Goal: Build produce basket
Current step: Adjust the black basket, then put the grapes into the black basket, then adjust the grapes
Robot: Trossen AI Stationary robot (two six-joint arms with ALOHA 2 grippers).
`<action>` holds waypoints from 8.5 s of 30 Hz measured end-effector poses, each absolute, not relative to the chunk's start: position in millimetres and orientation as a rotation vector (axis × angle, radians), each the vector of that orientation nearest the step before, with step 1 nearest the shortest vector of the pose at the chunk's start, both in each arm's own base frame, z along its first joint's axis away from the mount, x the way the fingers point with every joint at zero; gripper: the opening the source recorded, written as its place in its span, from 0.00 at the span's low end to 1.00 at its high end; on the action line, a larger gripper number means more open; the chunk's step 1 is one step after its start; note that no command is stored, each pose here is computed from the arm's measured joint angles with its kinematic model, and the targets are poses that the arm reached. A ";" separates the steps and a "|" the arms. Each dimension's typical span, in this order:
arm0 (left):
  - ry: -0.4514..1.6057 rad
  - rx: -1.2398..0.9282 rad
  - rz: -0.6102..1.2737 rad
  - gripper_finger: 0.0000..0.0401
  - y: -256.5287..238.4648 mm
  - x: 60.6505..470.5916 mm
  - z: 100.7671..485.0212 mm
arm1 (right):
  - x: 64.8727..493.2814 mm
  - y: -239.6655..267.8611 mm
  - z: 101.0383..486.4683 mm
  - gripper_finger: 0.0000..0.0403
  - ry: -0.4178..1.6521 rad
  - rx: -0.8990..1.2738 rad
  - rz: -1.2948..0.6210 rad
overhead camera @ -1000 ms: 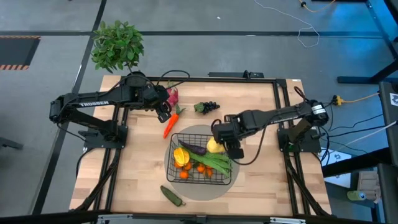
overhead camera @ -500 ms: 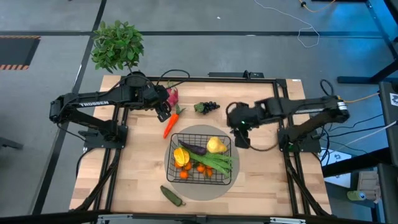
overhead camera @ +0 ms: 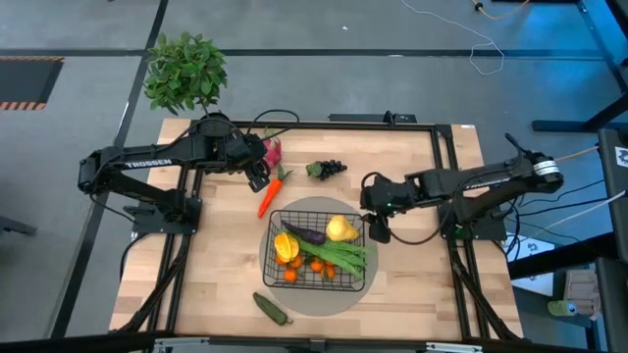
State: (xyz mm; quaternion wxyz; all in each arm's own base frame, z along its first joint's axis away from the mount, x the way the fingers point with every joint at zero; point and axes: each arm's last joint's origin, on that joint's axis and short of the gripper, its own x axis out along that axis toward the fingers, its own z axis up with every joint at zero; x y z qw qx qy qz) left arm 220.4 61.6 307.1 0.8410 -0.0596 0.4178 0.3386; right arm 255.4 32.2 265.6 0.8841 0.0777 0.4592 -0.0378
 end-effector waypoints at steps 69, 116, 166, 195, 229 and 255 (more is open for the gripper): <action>0.880 -0.133 0.719 0.40 61.6 220.5 307.2 | 263.6 1.6 244.9 0.38 1.138 -0.038 -0.328; 0.624 -0.199 0.297 0.41 139.6 341.4 214.4 | 238.8 -47.3 333.1 0.38 0.979 0.109 -0.350; 0.942 -0.012 0.432 0.52 121.0 352.8 152.2 | 237.1 -46.9 331.5 0.38 1.003 0.104 -0.344; 0.991 -0.062 0.490 0.10 109.1 344.8 160.4 | 236.8 -46.9 331.3 0.38 1.007 0.108 -0.347; 0.418 -0.025 0.191 0.00 -2.8 261.1 344.4 | 237.5 -47.1 331.8 0.38 0.998 0.105 -0.347; 0.320 -0.048 -0.121 0.23 -66.6 273.9 344.5 | 237.9 -47.1 332.0 0.38 0.993 0.107 -0.347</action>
